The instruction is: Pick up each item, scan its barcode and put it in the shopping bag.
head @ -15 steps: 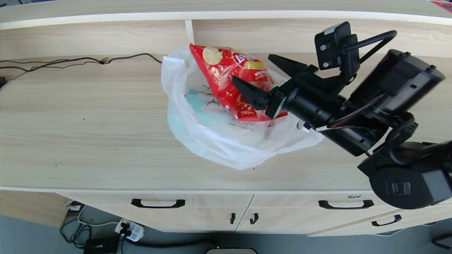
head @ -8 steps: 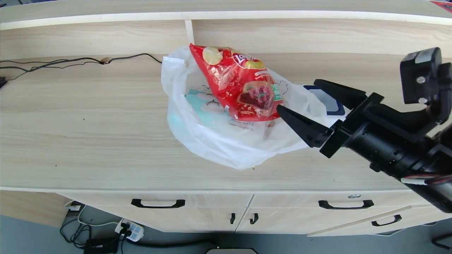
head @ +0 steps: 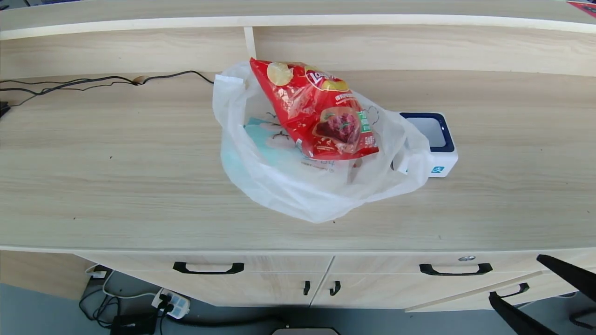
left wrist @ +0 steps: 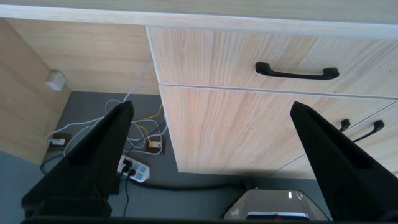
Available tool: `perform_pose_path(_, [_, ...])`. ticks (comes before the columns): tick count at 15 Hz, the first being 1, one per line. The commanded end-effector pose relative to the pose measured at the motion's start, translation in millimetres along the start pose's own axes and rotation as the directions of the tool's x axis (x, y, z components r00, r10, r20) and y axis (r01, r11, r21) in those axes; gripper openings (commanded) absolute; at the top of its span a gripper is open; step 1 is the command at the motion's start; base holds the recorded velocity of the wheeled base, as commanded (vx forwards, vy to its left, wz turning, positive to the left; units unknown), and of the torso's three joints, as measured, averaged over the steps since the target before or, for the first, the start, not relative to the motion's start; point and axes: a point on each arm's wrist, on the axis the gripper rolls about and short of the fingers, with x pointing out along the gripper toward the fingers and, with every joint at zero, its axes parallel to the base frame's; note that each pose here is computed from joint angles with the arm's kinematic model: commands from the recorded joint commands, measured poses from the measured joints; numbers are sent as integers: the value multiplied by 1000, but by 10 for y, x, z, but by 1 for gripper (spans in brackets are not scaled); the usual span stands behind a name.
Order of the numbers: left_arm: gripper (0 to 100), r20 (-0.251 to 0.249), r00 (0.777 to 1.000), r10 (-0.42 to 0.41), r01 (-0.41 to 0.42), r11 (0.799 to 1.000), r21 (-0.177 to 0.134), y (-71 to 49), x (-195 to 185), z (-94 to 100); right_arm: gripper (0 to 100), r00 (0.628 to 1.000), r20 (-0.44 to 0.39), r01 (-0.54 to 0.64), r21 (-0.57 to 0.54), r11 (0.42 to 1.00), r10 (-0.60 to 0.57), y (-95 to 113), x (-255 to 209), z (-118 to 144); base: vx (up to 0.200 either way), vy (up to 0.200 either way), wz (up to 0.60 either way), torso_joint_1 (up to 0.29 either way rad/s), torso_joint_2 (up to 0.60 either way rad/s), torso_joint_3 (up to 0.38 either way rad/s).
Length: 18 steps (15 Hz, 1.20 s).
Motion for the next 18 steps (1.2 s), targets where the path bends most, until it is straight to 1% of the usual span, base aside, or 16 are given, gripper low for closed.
perform_pose_path(1, [100,1,1000,1,-1,1000,0,0,0,0,100,993,-49,112,87,990,-108,-120,-543,-355,0,0,0,0,0,0])
perform_pose_path(2, [100,1,1000,1,-1,1000,0,0,0,0,100,979,-154,159,136,978,-137,-129,-611,-511,0,0,0,0,0,0])
perform_pose_path(4, [100,1,1000,1,-1,1000,0,0,0,0,100,970,-202,164,116,980,-138,-126,-614,-553,0,0,0,0,0,0])
perform_pose_path(5, [100,1,1000,1,-1,1000,0,0,0,0,100,959,-260,132,75,988,-109,-119,-640,-625,0,0,0,0,0,0])
perform_pose_path(6, [100,1,1000,-1,1,1000,0,0,0,0,100,961,-275,39,39,998,-27,-101,-641,-627,0,0,0,0,0,0])
perform_pose_path(7, [100,1,1000,1,-1,1000,0,0,0,0,100,959,-285,-2,16,1000,7,-92,-626,-607,0,0,0,0,0,0])
perform_pose_path(8, [100,1,1000,1,-1,1000,0,0,0,0,100,953,-302,13,18,1000,-7,-94,-528,-404,0,0,0,0,0,0])
perform_pose_path(9, [100,1,1000,1,-1,1000,0,0,0,0,100,945,-320,88,54,995,-66,-115,-405,-199,0,0,0,0,0,0])
perform_pose_path(10, [100,1,1000,1,-1,1000,0,0,0,0,100,919,-355,214,86,973,-171,-167,-293,-88,0,0,0,0,0,0])
perform_pose_path(11, [100,1,1000,1,-1,1000,0,0,0,0,100,899,-367,286,84,954,-238,-206,-255,-49,0,0,0,0,0,0])
perform_pose_path(12, [100,1,1000,-1,1,1000,0,0,0,0,100,885,-358,348,87,933,-297,-229,-305,-51,0,0,0,0,0,0])
perform_pose_path(13, [100,1,1000,1,-1,1000,0,0,0,0,100,890,-326,368,95,925,-320,-196,-500,-196,0,0,0,0,0,0])
perform_pose_path(14, [100,1,1000,1,-1,1000,0,0,0,0,100,883,-312,396,96,913,-350,-171,-631,-303,0,0,0,0,0,0])
perform_pose_path(16, [100,1,1000,1,-1,1000,0,0,0,0,100,824,-302,528,108,842,-479,-82,-892,-487,0,0,0,0,0,0])
perform_pose_path(17, [100,1,1000,1,-1,1000,0,0,0,0,100,825,-295,534,122,837,-483,-54,-930,-518,0,0,0,0,0,0])
perform_pose_path(18, [100,1,1000,1,-1,1000,0,0,0,0,100,867,-249,476,153,866,-432,-30,-939,-538,0,0,0,0,0,0])
